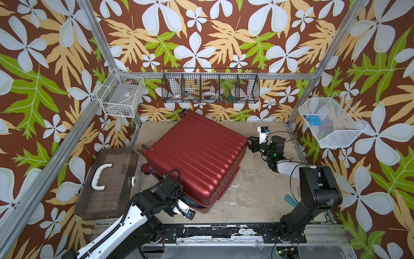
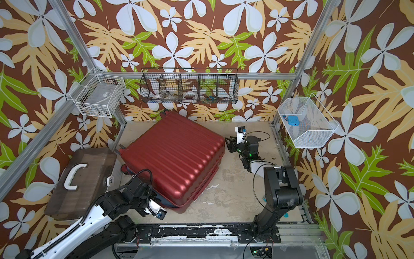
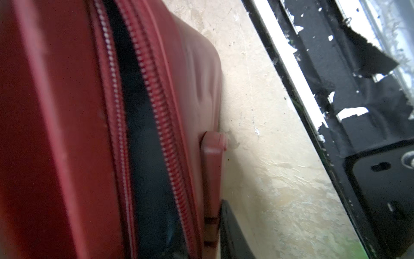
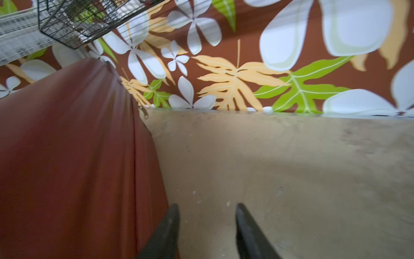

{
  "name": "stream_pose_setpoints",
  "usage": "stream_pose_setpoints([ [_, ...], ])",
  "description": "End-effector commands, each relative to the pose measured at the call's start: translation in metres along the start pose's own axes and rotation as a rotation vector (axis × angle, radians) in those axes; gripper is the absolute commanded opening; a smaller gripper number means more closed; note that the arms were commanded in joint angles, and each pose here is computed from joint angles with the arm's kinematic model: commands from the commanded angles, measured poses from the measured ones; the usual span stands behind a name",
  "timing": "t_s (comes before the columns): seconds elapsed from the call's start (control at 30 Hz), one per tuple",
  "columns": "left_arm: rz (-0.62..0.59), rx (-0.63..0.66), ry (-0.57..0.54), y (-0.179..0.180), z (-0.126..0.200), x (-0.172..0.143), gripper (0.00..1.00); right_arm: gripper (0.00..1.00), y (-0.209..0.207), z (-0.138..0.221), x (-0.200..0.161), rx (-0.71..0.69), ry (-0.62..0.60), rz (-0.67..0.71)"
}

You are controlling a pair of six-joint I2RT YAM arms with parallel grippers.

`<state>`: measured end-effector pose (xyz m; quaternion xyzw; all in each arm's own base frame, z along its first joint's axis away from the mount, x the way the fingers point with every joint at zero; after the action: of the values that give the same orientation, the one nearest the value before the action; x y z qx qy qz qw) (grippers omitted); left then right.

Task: Open the suitcase zippers
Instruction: Adjust the suitcase at the center of the board.

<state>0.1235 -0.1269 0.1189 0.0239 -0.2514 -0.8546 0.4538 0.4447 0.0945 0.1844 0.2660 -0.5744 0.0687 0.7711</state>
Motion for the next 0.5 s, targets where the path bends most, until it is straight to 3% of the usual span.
stream_pose_setpoints([
  [0.0, 0.049, 0.19, -0.087, 0.06, 0.003, 0.02, 0.0, 0.66, -0.023, 0.026, 0.005, -0.169, -0.061, -0.102],
  [0.13, 0.092, 0.135, -0.112, 0.068, -0.013, 0.039, 0.0, 0.7, -0.04, 0.069, 0.001, -0.29, -0.104, -0.203],
  [0.27, 0.066, 0.151, -0.186, 0.082, -0.023, 0.069, 0.0, 0.71, -0.028, 0.112, -0.008, -0.344, -0.137, -0.235],
  [0.47, 0.09, 0.246, -0.311, 0.129, -0.031, 0.135, 0.0, 0.76, 0.024, 0.161, 0.003, -0.331, -0.109, -0.126],
])
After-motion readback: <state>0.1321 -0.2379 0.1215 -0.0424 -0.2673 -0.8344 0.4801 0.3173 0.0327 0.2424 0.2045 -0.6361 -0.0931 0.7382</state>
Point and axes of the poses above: each gripper's point midway between its finger pads, its own z axis back along the fingers, its own y axis along the line the jaws close on, x = y × z, the point moved 2 cm from there along z, back along the fingers, and after that the axes turned 2 degrees about -z, right-handed, at the moved point
